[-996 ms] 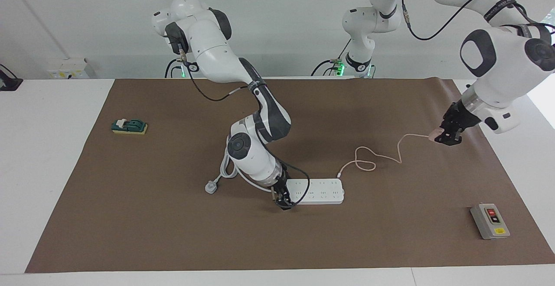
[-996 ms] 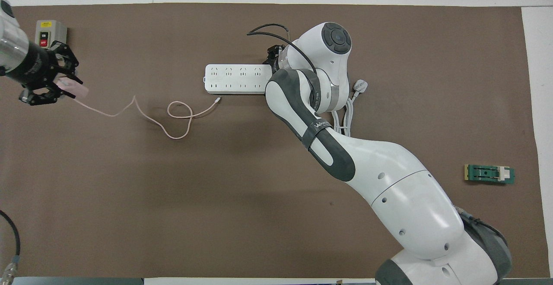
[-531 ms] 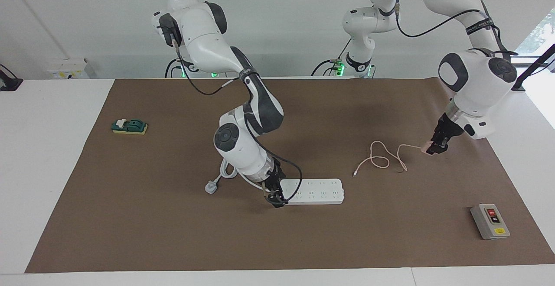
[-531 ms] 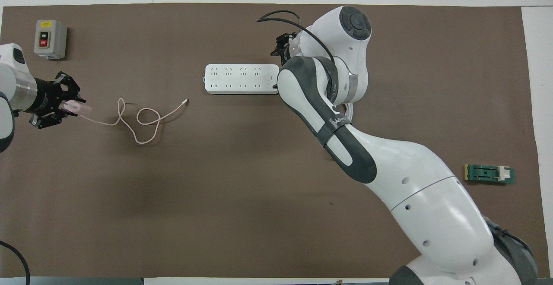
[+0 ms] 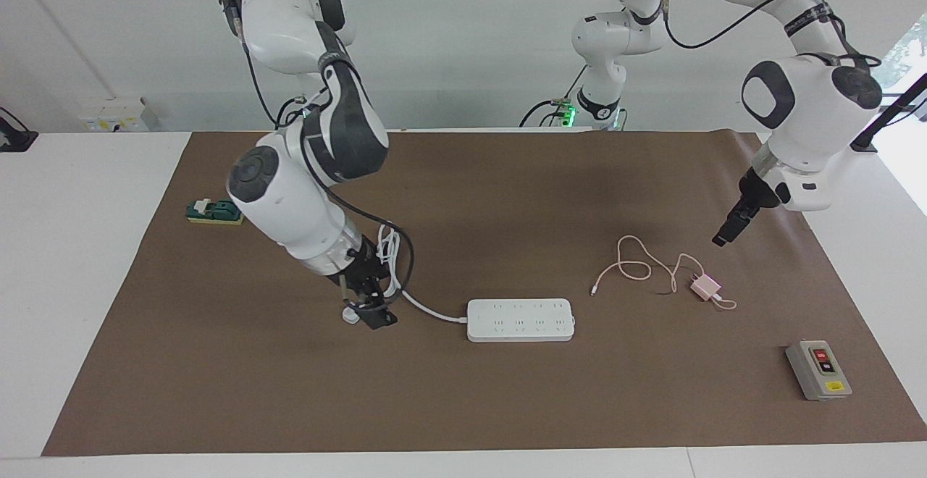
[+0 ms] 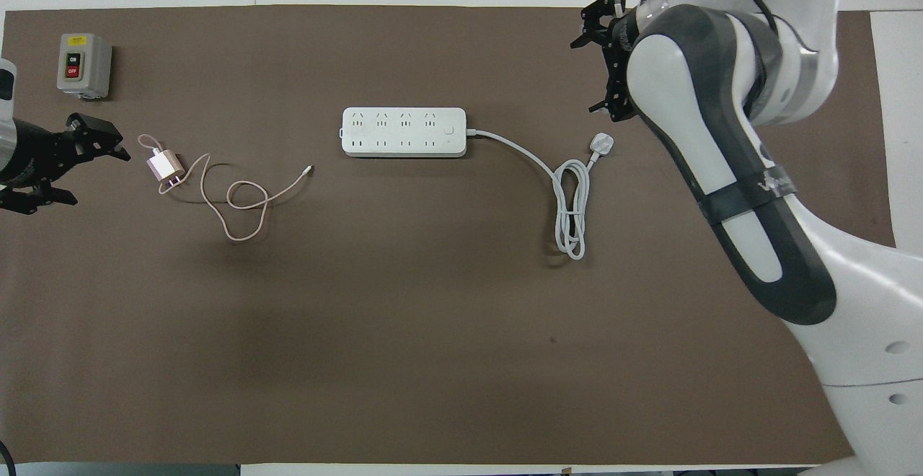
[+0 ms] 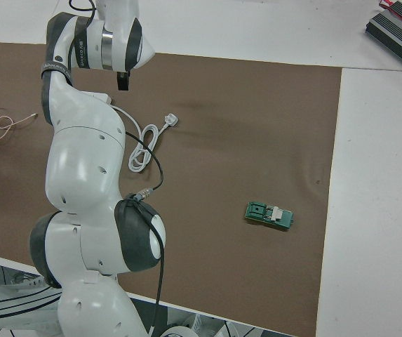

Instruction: Unplug charger and place it aside

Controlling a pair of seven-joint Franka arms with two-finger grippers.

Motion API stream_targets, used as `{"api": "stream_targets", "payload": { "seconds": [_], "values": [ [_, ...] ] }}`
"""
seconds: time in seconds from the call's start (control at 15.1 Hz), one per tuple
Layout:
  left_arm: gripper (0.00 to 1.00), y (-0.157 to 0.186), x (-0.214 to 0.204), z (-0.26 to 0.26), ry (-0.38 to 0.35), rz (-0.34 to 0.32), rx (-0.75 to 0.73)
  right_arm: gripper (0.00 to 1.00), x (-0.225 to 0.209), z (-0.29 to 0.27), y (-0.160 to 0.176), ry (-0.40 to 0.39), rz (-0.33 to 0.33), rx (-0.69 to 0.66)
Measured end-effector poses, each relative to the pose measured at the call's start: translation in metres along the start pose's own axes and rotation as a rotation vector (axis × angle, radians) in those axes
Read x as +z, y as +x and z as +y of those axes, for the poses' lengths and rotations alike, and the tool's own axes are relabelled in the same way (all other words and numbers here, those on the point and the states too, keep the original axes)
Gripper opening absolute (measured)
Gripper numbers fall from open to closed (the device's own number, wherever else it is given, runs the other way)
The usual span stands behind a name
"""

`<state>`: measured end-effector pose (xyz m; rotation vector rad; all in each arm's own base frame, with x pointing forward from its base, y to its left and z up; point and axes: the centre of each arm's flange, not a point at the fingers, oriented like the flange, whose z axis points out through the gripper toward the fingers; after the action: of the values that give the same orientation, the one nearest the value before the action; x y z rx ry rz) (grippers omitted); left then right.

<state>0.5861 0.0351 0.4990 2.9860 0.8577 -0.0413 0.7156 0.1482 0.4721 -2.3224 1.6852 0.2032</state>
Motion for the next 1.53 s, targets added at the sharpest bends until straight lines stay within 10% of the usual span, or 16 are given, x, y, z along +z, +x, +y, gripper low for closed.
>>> {"api": "stream_targets", "payload": {
  "seconds": [0.66,1.53],
  "values": [
    [1.00,-0.090,-0.133,0.027,0.020,-0.053,0.534,1.00,-0.151,0.094,0.041,-0.145,0.113,-0.524],
    [1.00,-0.077,-0.120,0.045,0.002,-0.009,0.629,1.00,-0.204,0.189,0.060,-0.276,0.098,-1.042]
  ]
}}
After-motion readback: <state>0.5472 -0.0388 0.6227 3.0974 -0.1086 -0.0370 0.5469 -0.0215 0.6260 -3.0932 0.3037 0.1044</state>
